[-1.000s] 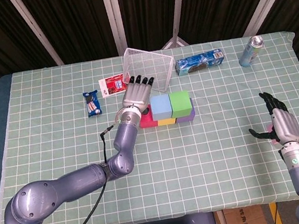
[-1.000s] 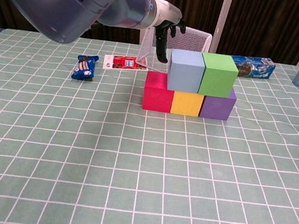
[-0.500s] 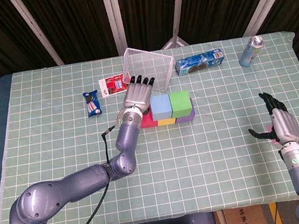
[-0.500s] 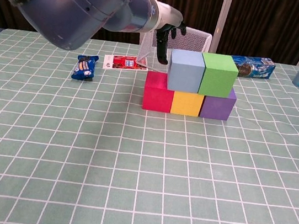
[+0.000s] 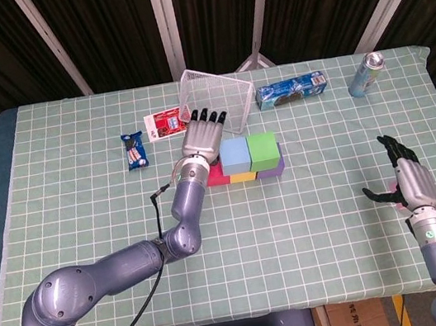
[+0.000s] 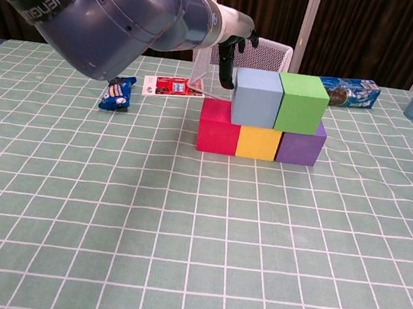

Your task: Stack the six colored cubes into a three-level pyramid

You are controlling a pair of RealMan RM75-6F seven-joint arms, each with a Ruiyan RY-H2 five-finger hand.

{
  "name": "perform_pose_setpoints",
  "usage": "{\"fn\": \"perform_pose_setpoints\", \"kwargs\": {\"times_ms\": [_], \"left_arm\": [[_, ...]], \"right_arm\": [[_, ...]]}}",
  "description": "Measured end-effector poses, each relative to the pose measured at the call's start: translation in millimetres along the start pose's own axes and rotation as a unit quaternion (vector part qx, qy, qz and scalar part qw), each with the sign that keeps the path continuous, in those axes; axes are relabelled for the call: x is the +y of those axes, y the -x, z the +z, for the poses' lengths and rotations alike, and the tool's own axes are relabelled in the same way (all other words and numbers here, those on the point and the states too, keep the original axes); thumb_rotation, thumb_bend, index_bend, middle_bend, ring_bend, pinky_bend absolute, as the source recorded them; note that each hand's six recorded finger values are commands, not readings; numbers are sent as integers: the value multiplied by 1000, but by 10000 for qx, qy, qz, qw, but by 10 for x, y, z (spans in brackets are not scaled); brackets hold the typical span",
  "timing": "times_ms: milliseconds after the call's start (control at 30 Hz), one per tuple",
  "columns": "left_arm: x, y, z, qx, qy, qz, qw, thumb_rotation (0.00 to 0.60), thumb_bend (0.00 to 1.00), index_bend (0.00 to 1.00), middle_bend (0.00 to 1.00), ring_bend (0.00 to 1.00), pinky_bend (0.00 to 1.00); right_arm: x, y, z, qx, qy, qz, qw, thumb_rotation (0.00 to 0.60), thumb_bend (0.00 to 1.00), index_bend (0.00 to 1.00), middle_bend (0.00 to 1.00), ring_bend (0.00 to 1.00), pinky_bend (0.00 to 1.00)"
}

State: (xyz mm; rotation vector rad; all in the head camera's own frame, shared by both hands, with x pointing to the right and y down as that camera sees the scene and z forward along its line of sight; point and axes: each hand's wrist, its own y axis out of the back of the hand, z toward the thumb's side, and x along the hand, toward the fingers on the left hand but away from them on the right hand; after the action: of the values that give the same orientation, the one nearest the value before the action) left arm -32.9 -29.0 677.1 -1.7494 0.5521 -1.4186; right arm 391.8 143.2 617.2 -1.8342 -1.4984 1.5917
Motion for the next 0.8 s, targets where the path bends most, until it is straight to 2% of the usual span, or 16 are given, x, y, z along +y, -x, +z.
{"fn": "perform_pose_setpoints", "kwargs": {"times_ms": [800], "left_arm": [[-26,-44,14,100,48,89,9999,600,379,0,97,10,12]], "right_arm": [[-21,-1,-11,-19,-17,47,10000,600,236,0,0,0,0]]}}
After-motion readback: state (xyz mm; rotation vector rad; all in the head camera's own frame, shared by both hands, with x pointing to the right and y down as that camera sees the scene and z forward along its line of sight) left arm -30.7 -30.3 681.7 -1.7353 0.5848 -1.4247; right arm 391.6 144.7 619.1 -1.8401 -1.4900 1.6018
